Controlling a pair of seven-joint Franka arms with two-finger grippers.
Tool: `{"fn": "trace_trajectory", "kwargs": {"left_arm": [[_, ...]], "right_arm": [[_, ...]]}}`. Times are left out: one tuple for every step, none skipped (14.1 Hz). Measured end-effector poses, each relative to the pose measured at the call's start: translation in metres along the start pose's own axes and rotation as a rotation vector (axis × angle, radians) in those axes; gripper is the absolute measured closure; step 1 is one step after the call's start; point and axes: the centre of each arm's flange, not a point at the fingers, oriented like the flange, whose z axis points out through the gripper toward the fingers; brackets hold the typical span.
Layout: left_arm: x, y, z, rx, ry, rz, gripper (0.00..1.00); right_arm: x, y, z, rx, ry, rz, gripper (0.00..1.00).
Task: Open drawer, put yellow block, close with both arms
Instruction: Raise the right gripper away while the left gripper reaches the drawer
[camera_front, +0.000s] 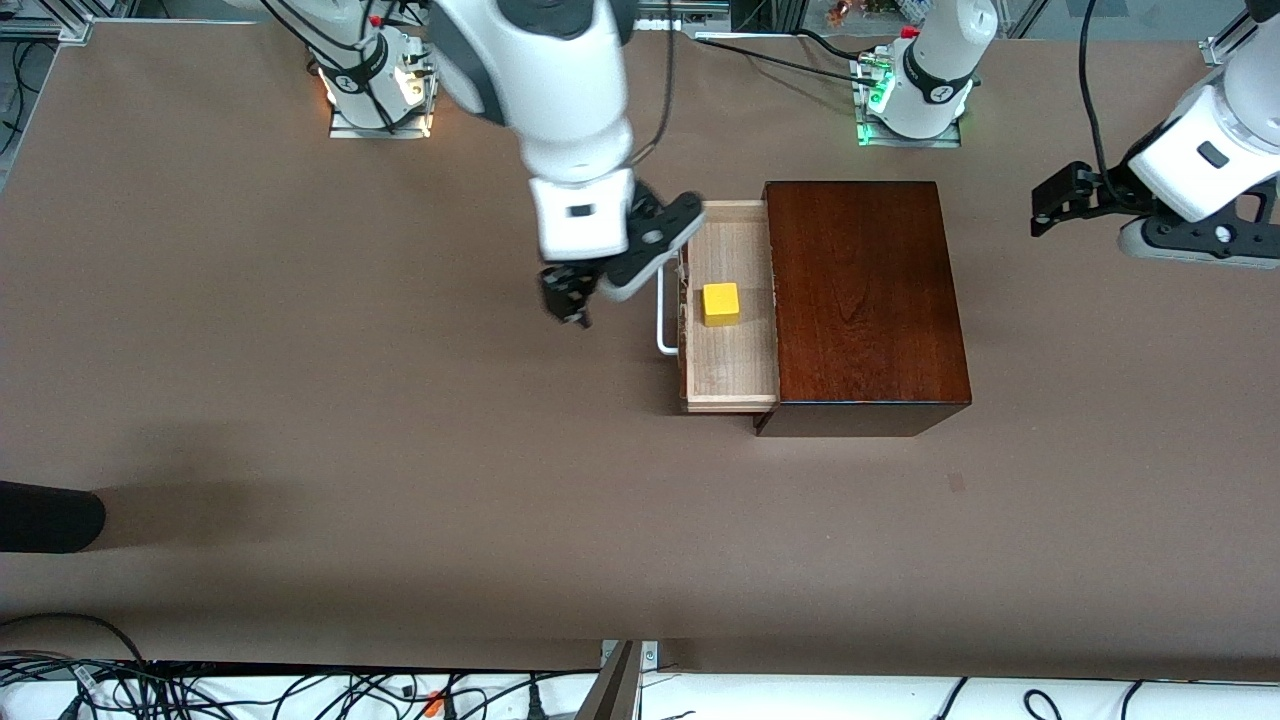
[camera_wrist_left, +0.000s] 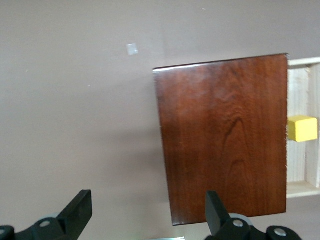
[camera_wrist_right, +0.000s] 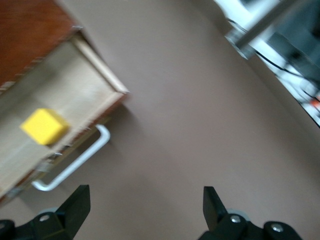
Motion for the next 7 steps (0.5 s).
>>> {"fn": "trace_trajectory", "kwargs": {"left_arm": [[0.000, 0.026, -0.001, 0.002, 0.007, 0.047, 0.00], [-0.001, 0.053, -0.005, 0.001, 0.019, 0.094, 0.00], [-0.005, 0.080, -0.011, -0.012, 0.032, 0.142, 0.00], [-0.009, 0.103, -0.017, -0.038, 0.042, 0.188, 0.00], [-0.013, 0.121, -0.020, -0.068, 0.045, 0.238, 0.00], [-0.014, 0.136, -0.019, -0.104, 0.041, 0.296, 0.00], [-0.011, 0.151, -0.014, -0.132, 0.043, 0.362, 0.00]], "right_arm": [[-0.010, 0.035, -0.005, 0.012, -0.020, 0.055, 0.00], [-0.023, 0.070, -0.011, 0.018, -0.039, 0.109, 0.00], [-0.039, 0.105, -0.019, 0.032, -0.061, 0.166, 0.00], [-0.056, 0.135, -0.028, 0.054, -0.083, 0.217, 0.00], [-0.073, 0.161, -0.036, 0.072, -0.108, 0.266, 0.00], [-0.089, 0.184, -0.044, 0.076, -0.124, 0.310, 0.00], [-0.102, 0.202, -0.050, 0.074, -0.132, 0.345, 0.00]]}}
